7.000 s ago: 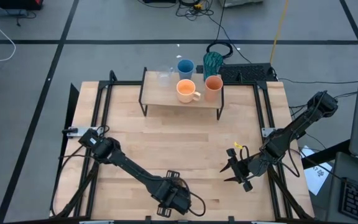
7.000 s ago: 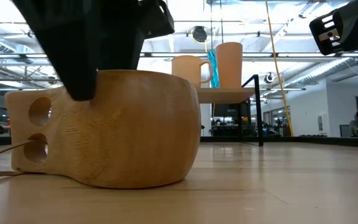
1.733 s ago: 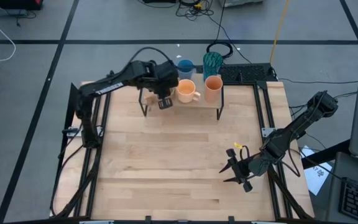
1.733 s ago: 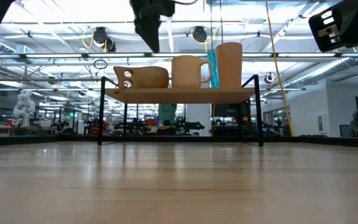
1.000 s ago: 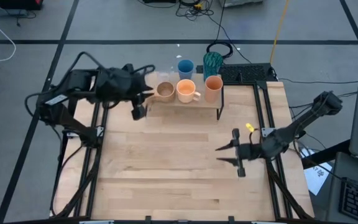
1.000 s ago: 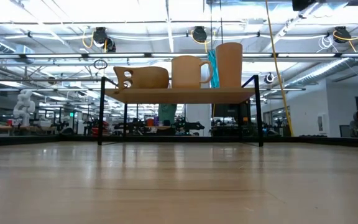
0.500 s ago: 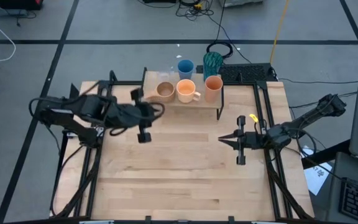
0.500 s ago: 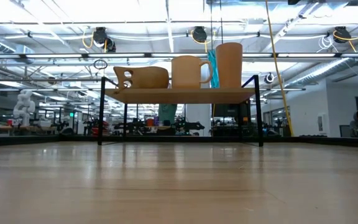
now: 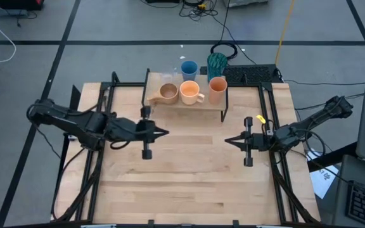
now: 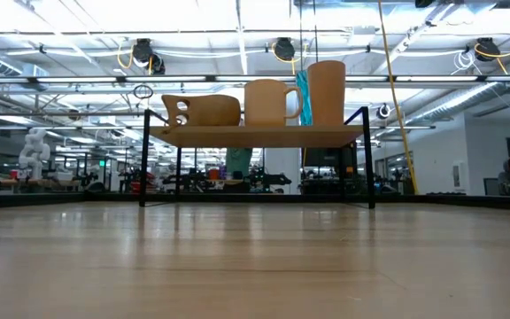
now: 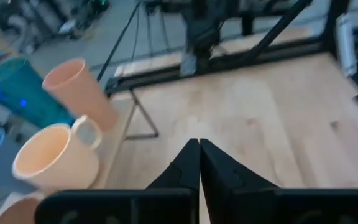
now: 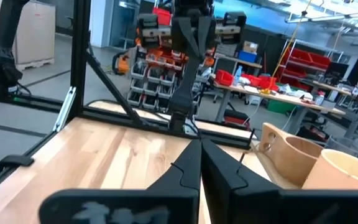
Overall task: Stack small to large cups/mugs on shelf
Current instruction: Return to Home Position
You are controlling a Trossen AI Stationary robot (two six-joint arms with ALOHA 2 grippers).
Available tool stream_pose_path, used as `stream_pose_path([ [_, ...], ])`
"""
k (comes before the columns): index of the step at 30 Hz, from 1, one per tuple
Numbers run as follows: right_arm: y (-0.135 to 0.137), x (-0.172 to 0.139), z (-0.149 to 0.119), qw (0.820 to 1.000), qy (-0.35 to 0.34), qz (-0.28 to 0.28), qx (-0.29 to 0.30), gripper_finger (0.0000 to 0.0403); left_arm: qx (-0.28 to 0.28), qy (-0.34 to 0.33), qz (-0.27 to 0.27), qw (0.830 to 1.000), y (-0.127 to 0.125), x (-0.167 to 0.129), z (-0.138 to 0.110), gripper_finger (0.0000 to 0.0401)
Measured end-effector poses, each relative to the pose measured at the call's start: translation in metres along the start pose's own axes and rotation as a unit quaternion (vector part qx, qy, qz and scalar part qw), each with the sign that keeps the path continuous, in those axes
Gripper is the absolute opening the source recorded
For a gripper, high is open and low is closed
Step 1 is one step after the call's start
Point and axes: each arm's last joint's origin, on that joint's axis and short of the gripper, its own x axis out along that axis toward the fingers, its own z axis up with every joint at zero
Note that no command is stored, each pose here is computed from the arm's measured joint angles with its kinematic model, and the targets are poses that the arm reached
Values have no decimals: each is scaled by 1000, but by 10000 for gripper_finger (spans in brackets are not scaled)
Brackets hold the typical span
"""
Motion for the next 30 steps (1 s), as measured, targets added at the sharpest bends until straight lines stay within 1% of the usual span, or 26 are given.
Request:
stream_pose_path([
  [4,-1,-2,-2,1000,14,3,-5,0,-2,-46,-33,998,0,-8,-17,3],
  [7,-1,-3,-5,1000,24,7,-15,0,2,-75,-56,996,2,-14,-33,7],
  [11,0,-3,-7,999,34,12,-30,0,-5,-115,-68,991,6,-24,-54,13],
  [13,1,-3,-7,999,34,27,-33,0,-9,-134,-73,988,8,-28,-65,13],
  [17,3,-3,-8,997,31,64,-40,0,-12,-155,-83,984,12,-32,-89,3],
  [23,4,-4,-13,994,57,71,-53,0,-17,-184,-105,977,11,-31,-126,13],
  [27,5,-5,-21,994,65,73,-57,0,-24,-193,-109,975,10,-31,-145,3],
  [30,6,-6,-29,994,69,73,-53,0,-26,-201,-108,973,8,-30,-157,7],
])
